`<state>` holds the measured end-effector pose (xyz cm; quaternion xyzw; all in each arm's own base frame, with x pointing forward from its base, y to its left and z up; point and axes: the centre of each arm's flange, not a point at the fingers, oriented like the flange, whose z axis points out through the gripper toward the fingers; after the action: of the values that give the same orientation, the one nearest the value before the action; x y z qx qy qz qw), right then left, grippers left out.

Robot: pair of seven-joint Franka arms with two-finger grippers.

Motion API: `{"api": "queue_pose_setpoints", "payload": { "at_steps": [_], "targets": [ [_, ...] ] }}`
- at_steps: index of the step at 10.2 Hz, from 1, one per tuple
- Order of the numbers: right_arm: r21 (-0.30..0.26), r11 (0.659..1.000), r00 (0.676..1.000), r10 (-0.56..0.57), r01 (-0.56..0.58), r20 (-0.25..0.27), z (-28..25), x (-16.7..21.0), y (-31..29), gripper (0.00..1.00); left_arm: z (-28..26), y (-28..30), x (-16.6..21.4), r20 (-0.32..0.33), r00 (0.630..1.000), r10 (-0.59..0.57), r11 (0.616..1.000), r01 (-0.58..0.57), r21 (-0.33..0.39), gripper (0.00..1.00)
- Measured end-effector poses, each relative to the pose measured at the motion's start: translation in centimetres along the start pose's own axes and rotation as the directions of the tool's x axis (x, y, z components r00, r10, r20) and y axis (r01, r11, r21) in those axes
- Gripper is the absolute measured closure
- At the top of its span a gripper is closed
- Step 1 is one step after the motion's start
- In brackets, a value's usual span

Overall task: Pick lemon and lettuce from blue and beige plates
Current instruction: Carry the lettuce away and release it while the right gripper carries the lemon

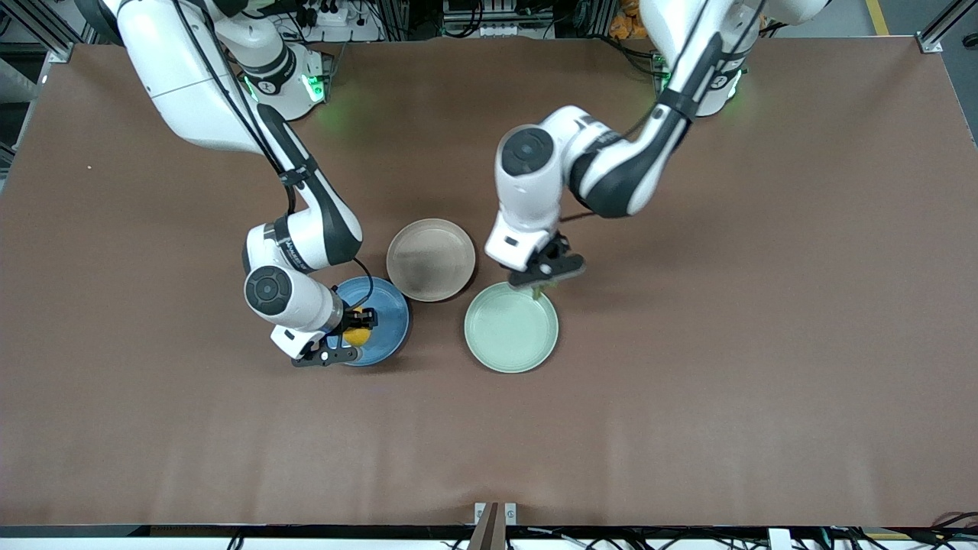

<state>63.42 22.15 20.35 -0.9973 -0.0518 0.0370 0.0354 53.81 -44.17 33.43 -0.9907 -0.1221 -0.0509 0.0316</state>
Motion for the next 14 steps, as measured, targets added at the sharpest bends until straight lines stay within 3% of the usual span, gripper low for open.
{"api": "queue_pose_setpoints", "payload": {
  "at_steps": [3,5,8,12,14],
  "targets": [
    [-0.008,1.000,0.999,0.019,-0.019,0.031,-0.4,0.2,1.4,0.37,-0.3,-5.1,6.3,-0.007,1.000,-0.013,1.000,0.013,-0.001,0.96],
    [-0.012,1.000,0.997,0.024,-0.023,0.078,-2.4,1.0,2.6,0.37,-0.6,-9.2,10.4,-0.013,1.000,-0.022,1.000,0.022,-0.001,0.96],
    [-0.007,1.000,0.994,0.011,-0.010,0.109,-5.9,2.1,5.4,0.37,-0.6,-16.7,16.6,-0.012,0.999,-0.033,0.999,0.033,-0.007,0.96],
    [0.014,0.998,0.990,-0.058,0.057,0.131,-9.6,1.9,12.6,0.37,0.4,-24.1,20.8,0.014,0.999,0.030,0.999,-0.029,-0.018,0.95],
    [0.014,0.998,0.990,-0.056,0.055,0.129,-11.7,1.5,16.5,0.37,0.6,-24.6,21.0,0.018,0.997,0.070,0.997,-0.069,-0.022,0.71]
  ]
}}
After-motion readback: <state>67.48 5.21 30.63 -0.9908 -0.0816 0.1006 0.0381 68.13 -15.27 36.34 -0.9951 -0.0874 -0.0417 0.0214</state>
